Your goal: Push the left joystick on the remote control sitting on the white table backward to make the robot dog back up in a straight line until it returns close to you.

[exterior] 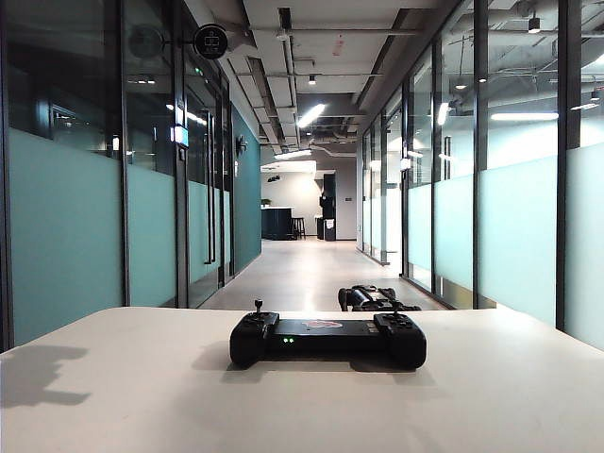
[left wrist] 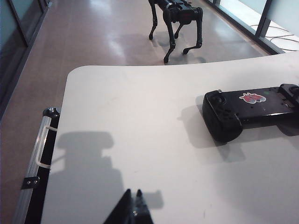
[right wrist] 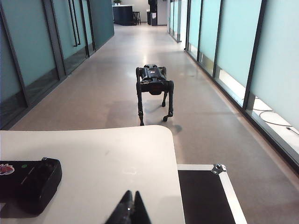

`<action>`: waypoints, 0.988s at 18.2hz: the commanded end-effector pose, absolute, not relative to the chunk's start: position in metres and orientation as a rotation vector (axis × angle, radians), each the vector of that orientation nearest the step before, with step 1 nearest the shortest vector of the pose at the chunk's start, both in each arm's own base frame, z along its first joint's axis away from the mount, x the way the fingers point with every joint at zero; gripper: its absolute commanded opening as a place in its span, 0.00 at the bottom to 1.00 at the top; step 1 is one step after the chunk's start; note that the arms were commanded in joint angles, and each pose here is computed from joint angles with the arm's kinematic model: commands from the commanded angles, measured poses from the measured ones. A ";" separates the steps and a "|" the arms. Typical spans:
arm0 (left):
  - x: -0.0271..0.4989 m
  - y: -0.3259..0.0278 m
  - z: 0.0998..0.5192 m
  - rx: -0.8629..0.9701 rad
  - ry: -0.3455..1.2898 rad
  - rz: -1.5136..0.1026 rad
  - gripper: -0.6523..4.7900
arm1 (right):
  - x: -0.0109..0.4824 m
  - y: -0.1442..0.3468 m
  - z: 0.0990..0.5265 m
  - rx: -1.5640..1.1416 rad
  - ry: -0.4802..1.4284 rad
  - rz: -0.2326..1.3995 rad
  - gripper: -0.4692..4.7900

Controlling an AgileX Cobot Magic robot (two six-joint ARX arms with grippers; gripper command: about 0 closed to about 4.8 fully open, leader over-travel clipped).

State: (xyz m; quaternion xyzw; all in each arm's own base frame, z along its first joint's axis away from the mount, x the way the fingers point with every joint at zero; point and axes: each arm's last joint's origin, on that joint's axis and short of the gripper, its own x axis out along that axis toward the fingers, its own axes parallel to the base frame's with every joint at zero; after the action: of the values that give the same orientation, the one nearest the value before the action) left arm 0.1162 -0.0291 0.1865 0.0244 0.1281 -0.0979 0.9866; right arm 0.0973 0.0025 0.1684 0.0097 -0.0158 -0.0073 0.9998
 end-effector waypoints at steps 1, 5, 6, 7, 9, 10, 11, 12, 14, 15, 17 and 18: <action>0.116 -0.029 0.189 0.047 0.242 -0.196 0.11 | 0.098 0.003 0.167 0.020 -0.039 -0.016 0.08; 0.116 -0.029 0.189 0.047 0.242 -0.196 0.11 | 0.098 0.003 0.167 0.020 -0.039 -0.016 0.08; 0.116 -0.029 0.189 0.047 0.242 -0.196 0.11 | 0.098 0.003 0.167 0.020 -0.039 -0.016 0.08; 0.116 -0.029 0.189 0.047 0.241 -0.195 0.11 | 0.098 0.003 0.167 0.020 -0.039 -0.016 0.08; 0.114 -0.027 0.191 0.044 0.213 -0.171 0.11 | 0.098 0.003 0.167 0.020 -0.038 -0.017 0.08; 0.111 -0.026 0.194 0.043 0.183 -0.160 0.11 | 0.098 0.003 0.167 0.020 -0.037 -0.016 0.08; 0.110 -0.024 0.196 0.038 0.159 -0.155 0.11 | 0.098 0.003 0.167 0.020 -0.036 -0.016 0.08; 0.107 -0.022 0.198 0.030 0.123 -0.162 0.11 | 0.098 0.003 0.166 0.019 -0.032 -0.016 0.08; 0.104 -0.016 0.199 0.043 0.048 -0.179 0.11 | 0.098 0.003 0.166 0.019 -0.031 -0.017 0.08; 0.102 -0.014 0.198 0.045 0.017 -0.180 0.11 | 0.098 0.003 0.166 0.019 -0.031 -0.016 0.08; 0.099 -0.009 0.194 0.044 -0.029 -0.154 0.11 | 0.098 0.003 0.166 0.019 -0.031 -0.016 0.08; 0.097 -0.007 0.192 0.045 -0.043 -0.134 0.11 | 0.098 0.003 0.166 0.019 -0.031 -0.017 0.08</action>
State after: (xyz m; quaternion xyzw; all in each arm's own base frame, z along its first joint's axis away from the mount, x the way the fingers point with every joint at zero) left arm 0.0983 -0.0080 0.1911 0.0184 -0.0056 -0.0689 0.9974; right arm 0.0973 0.0025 0.1682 0.0096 -0.0146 -0.0073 0.9998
